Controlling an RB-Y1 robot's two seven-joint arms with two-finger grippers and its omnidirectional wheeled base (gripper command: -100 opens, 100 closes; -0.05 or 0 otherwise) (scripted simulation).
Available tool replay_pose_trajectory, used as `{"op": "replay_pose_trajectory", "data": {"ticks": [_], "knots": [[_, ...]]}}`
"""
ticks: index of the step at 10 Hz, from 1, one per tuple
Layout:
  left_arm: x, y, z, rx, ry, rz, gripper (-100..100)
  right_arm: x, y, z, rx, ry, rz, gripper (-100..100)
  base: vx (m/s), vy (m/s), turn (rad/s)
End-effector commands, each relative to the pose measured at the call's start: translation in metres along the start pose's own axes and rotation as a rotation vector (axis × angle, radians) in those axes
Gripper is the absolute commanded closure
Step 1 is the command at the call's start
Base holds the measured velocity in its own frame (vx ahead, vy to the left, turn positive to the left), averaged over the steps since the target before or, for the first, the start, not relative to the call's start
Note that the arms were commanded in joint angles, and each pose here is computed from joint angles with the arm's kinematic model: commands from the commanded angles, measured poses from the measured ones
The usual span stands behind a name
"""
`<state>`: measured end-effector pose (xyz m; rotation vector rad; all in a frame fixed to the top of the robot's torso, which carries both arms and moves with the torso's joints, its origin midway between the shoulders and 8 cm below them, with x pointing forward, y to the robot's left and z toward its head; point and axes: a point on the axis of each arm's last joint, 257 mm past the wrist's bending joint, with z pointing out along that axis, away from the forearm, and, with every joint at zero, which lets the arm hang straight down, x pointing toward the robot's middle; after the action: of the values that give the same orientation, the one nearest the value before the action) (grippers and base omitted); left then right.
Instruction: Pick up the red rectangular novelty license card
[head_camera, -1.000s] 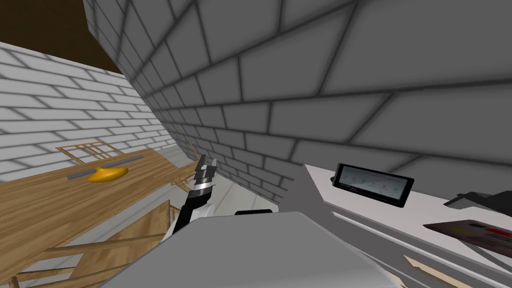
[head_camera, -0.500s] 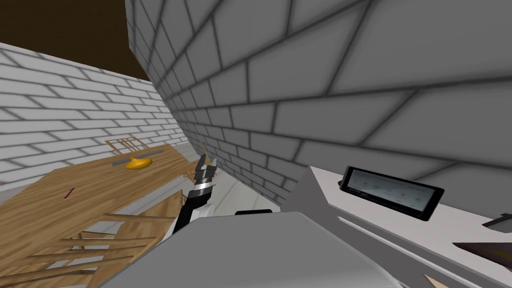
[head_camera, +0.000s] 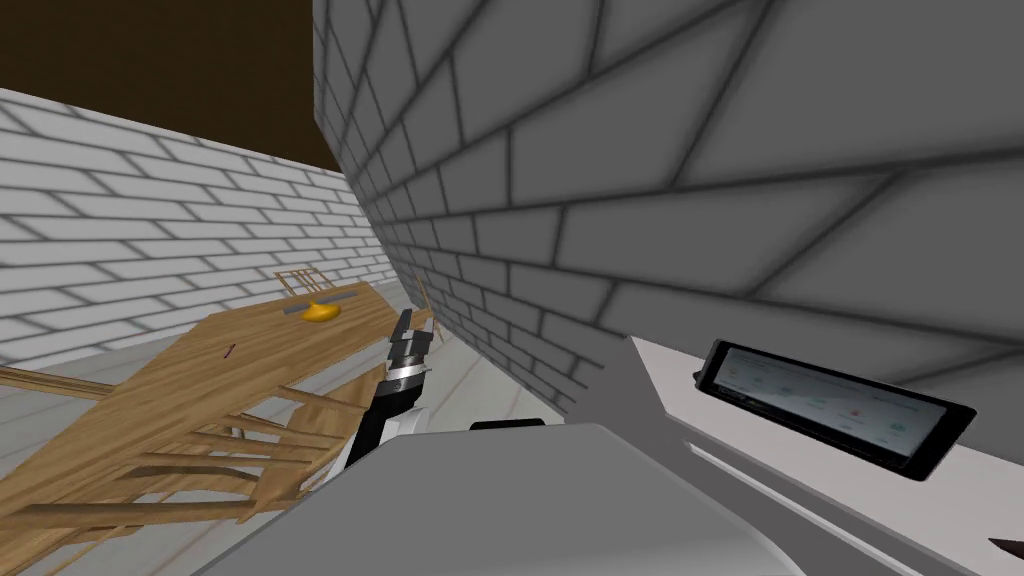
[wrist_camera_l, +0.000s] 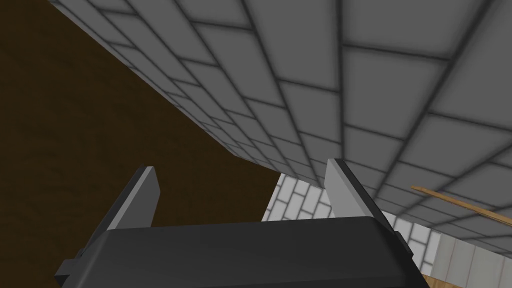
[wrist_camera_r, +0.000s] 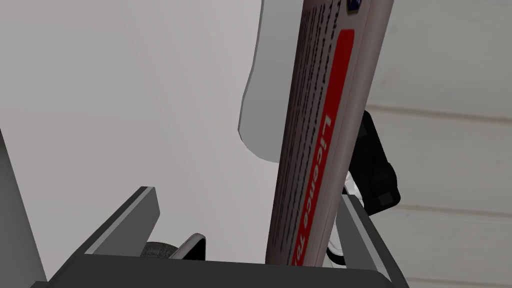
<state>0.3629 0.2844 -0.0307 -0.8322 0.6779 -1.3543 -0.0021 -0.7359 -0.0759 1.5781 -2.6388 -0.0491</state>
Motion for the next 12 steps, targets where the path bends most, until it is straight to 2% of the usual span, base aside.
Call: {"op": "replay_pose_trajectory", "data": {"ticks": [1, 2, 4, 6, 7, 8, 10, 11, 12], "knots": [[0.000, 0.000, 0.000, 0.000, 0.000, 0.000, 0, 0.017, 0.031, 0.005, -0.018, 0.013, 0.059, -100, -0.097, 0.007, 0.342], [0.000, 0.000, 0.000, 0.000, 0.000, 0.000, 0, 0.016, 0.023, 0.000, 0.028, -0.002, 0.088, -100, -0.110, 0.005, 0.406], [0.000, 0.000, 0.000, 0.000, 0.000, 0.000, 0, 0.021, 0.040, -0.001, 0.009, 0.001, 0.111, -100, -0.026, -0.004, 0.011], [0.000, 0.000, 0.000, 0.000, 0.000, 0.000, 0, 0.016, 0.039, 0.003, 0.000, -0.011, 0.096, -100, 0.011, -0.001, -0.012], [0.000, 0.000, 0.000, 0.000, 0.000, 0.000, 0, 0.033, 0.072, 0.004, -0.011, 0.011, 0.163, -100, -0.062, -0.002, 0.366], [0.000, 0.000, 0.000, 0.000, 0.000, 0.000, 0, 0.036, 0.075, -0.002, -0.008, 0.021, 0.170, -100, -0.087, -0.003, 0.417], [0.000, 0.000, 0.000, 0.000, 0.000, 0.000, 0, 0.032, 0.076, 0.002, 0.001, -0.004, 0.190, -100, -0.040, 0.009, 0.031], [0.000, 0.000, 0.000, 0.000, 0.000, 0.000, 0, 0.047, 0.109, -0.001, -0.011, 0.029, 0.251, -100, -0.089, 0.032, 0.407], [0.000, 0.000, 0.000, 0.000, 0.000, 0.000, 0, 0.050, 0.111, -0.009, -0.001, 0.039, 0.262, -100, -0.104, 0.016, 0.358]]}}
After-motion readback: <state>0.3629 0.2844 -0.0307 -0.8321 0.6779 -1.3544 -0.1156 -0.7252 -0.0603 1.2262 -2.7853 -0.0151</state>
